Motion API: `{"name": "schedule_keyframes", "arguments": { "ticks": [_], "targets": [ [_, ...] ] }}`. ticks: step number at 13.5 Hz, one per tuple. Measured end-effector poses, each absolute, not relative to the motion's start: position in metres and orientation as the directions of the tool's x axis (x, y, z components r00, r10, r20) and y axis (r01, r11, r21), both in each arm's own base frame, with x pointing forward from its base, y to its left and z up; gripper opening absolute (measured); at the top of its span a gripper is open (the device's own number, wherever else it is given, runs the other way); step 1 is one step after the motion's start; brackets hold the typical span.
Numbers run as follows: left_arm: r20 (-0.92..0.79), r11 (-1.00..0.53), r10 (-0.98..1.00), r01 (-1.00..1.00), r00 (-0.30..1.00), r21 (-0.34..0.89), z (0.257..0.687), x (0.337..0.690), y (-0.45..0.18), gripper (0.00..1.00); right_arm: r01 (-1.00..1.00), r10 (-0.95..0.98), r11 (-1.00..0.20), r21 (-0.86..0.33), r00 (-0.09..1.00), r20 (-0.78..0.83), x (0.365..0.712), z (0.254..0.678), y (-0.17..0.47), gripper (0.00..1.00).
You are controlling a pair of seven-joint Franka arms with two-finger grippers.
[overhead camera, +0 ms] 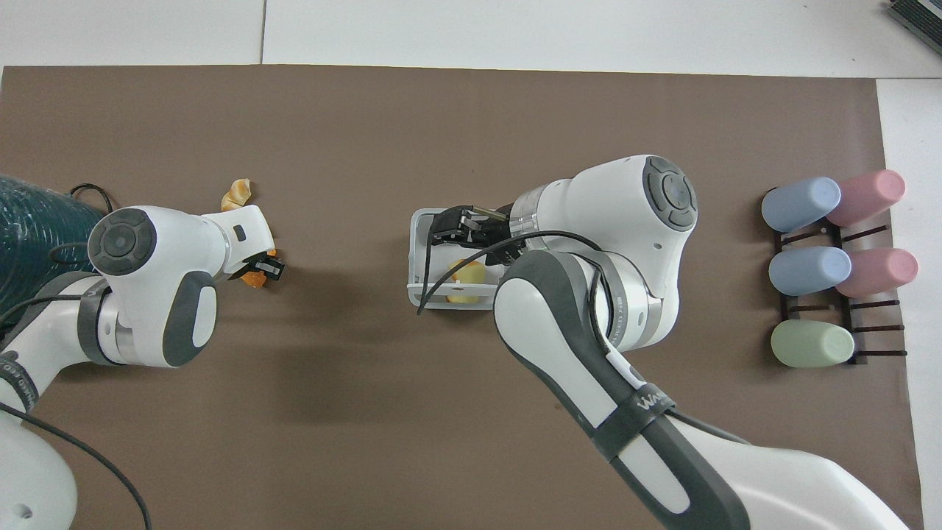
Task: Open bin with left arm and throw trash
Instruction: 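Drop the orange piece in the bin while the right gripper withdraws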
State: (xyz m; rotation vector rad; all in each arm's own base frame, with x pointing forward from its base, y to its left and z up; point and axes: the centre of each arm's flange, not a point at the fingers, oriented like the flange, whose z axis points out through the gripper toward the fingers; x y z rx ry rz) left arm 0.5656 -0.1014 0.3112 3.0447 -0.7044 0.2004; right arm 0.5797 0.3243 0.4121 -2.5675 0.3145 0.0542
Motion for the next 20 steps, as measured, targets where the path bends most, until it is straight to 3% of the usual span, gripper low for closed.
{"name": "schedule_keyframes", "arguments": {
  "ticks": [5, 8, 12, 16, 20],
  "targets": [
    [0.086, -0.901, -0.432, -0.433, 0.898, 0.000, 0.375, 0.596, -0.112, 0.37, -0.202, -0.214, -0.829, -0.522, 0.976, -0.038, 0.588, 0.432, 0.320, 1.00],
    [0.089, -0.935, -0.351, -0.354, 0.932, 0.021, 0.418, 0.602, -0.150, 0.37, -0.103, -0.171, -0.901, -0.422, 0.977, 0.126, 0.609, 0.465, 0.291, 1.00],
    [0.109, -0.975, -0.196, -0.206, 0.974, 0.088, 0.447, 0.585, -0.237, 0.37, -0.030, -0.085, -0.981, -0.193, 0.955, 0.283, 0.631, 0.486, 0.234, 1.00],
    [0.143, -0.987, -0.035, -0.056, 0.989, 0.151, 0.454, 0.551, -0.323, 0.37, -0.100, -0.123, -0.990, -0.096, 0.953, 0.275, 0.632, 0.525, 0.157, 1.00],
    [0.182, -0.973, 0.086, 0.044, 0.980, 0.227, 0.455, 0.532, -0.370, 0.37, -0.120, -0.119, -0.993, -0.010, 0.969, 0.215, 0.616, 0.556, 0.096, 1.00]
  ]
}}
